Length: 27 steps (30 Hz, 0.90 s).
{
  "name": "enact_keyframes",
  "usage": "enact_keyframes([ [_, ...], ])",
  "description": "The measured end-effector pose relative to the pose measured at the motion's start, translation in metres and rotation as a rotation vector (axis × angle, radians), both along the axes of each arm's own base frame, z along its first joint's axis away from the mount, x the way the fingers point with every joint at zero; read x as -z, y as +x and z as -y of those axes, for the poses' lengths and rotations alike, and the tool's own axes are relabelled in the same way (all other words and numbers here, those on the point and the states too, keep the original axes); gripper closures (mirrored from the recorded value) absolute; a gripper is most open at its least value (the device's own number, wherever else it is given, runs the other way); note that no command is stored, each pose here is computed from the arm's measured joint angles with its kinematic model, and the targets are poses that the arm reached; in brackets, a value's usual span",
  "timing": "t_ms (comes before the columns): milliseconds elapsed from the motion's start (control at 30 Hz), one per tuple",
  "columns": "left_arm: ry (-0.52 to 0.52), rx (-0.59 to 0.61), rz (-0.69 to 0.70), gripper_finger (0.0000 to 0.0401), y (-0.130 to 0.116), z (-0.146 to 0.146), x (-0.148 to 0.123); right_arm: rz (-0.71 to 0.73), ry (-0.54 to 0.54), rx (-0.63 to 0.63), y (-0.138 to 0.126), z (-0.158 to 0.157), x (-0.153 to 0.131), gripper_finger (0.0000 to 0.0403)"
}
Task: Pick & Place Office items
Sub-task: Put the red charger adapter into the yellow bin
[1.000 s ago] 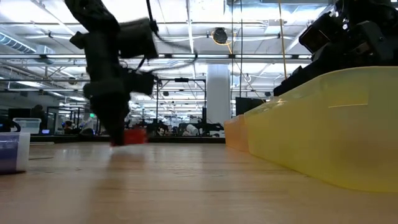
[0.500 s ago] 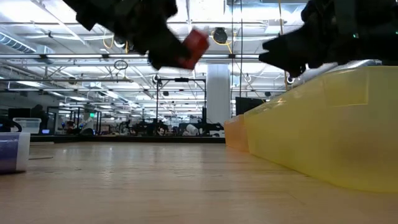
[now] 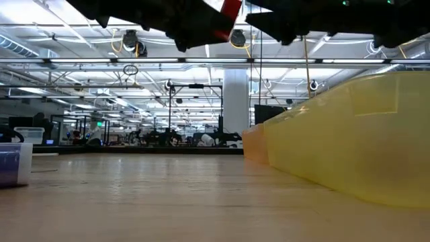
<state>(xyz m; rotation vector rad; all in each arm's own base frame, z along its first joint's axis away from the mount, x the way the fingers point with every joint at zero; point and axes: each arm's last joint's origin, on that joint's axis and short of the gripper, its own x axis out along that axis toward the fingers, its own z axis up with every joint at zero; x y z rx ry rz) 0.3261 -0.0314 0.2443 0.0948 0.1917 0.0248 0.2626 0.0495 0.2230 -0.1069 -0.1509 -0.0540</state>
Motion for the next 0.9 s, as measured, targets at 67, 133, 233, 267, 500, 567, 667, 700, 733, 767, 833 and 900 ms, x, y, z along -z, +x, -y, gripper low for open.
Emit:
enact_keyframes([
  [67,-0.005,0.003,-0.005,0.0181,0.000,0.002,0.001,0.000,-0.026,0.003,0.008,-0.002,-0.002,0.0082],
  [133,-0.001,0.011,0.003,0.0181,0.000,0.005,0.001,0.001,-0.031,0.004,0.016,-0.004,-0.003,0.0080],
  [233,-0.006,0.027,0.034,0.0181,0.000,0.008,-0.002,0.003,-0.049,-0.030,0.027,-0.006,-0.002,0.0080],
  [267,-0.008,0.034,0.046,0.0181,0.001,0.009,-0.003,0.013,-0.060,-0.038,0.030,-0.007,-0.003,0.0080],
  [500,-0.013,0.087,0.056,0.0181,0.001,0.017,-0.003,0.034,-0.078,-0.032,0.035,-0.008,-0.002,0.0090],
  [567,-0.012,0.090,0.055,0.0181,0.002,0.019,-0.001,0.038,-0.081,-0.034,0.035,-0.008,-0.002,0.0100],
  [667,-0.009,0.085,0.039,0.0181,0.003,0.018,0.003,0.044,-0.084,-0.035,0.035,-0.009,-0.003,0.0120],
  [700,-0.010,0.085,0.045,0.0181,0.005,0.018,0.004,0.044,-0.084,-0.035,0.035,-0.009,-0.003,0.0127],
  [733,-0.012,0.082,0.044,0.0181,0.005,0.018,0.005,0.044,-0.084,-0.035,0.035,-0.009,-0.003,0.0135],
  [767,-0.012,0.080,0.037,0.0181,0.006,0.018,0.007,0.044,-0.085,-0.040,0.035,-0.009,-0.003,0.0144],
  [833,-0.013,0.080,0.041,0.0181,0.009,0.018,0.011,0.045,-0.089,-0.064,0.035,-0.009,-0.003,0.0163],
  [900,-0.018,0.083,0.046,0.0181,0.011,0.018,0.014,0.039,-0.092,-0.069,0.035,-0.010,-0.002,0.0181],
])
